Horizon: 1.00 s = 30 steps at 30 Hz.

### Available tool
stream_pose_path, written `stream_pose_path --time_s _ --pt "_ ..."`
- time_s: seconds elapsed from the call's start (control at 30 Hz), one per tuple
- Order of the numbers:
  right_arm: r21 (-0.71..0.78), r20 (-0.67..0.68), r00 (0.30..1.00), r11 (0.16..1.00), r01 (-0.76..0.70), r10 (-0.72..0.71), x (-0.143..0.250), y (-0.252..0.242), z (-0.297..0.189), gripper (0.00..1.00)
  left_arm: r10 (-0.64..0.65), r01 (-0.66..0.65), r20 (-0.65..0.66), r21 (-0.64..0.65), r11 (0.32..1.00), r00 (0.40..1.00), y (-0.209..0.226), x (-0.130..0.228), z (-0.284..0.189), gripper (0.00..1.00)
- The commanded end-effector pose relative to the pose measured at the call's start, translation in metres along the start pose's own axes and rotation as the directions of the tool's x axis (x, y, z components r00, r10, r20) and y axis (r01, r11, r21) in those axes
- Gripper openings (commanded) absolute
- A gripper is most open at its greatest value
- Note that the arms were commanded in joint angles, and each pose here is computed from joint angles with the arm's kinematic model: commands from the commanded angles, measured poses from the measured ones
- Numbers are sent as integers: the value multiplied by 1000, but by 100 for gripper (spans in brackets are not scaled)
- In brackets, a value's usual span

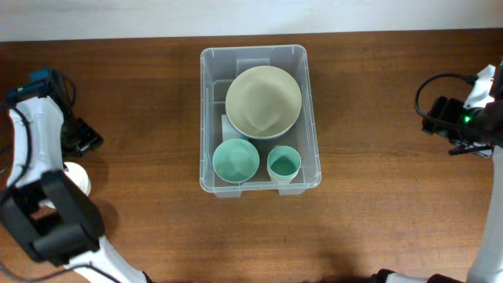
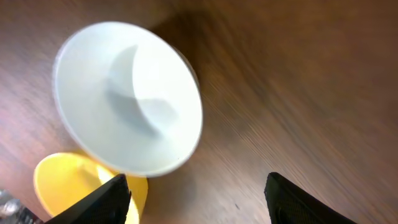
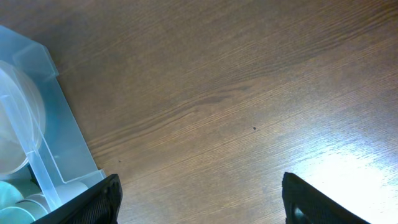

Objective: Pack container
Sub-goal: 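Release the bowl and grasp the white bowl rim with the left gripper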

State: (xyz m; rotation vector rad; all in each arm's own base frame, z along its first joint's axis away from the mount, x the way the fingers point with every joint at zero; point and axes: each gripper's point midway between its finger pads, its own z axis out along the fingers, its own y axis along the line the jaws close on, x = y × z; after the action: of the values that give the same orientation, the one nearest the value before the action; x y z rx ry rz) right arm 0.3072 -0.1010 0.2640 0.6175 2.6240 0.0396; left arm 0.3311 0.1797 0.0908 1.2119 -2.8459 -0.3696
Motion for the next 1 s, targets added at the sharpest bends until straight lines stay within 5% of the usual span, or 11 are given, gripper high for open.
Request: stream_pose_path --time_s 0.0,0.2,0.47,0.63,0.73,0.97 --pt "8 -6 1000 1000 2 -2 1 -3 2 78 7 -9 -71 -37 999 997 2 2 31 72" --pt "9 -6 1000 1000 2 -2 1 -3 2 78 0 -6 -106 -51 999 994 0 -1 57 68" --pt "9 -6 1000 1000 2 -2 1 -3 2 78 1 -9 -125 -58 998 992 -3 -1 72 24" --pt "9 -6 1000 1000 2 -2 1 -3 2 78 0 -6 -118 -55 998 993 -4 -4 74 19" --pt "13 -5 1000 1000 2 -2 1 -3 2 78 -4 -1 -99 -47 999 995 -6 -8 74 0" --pt "12 -6 1000 1000 2 -2 1 -3 2 78 47 -47 -18 8 999 999 -27 -26 47 1"
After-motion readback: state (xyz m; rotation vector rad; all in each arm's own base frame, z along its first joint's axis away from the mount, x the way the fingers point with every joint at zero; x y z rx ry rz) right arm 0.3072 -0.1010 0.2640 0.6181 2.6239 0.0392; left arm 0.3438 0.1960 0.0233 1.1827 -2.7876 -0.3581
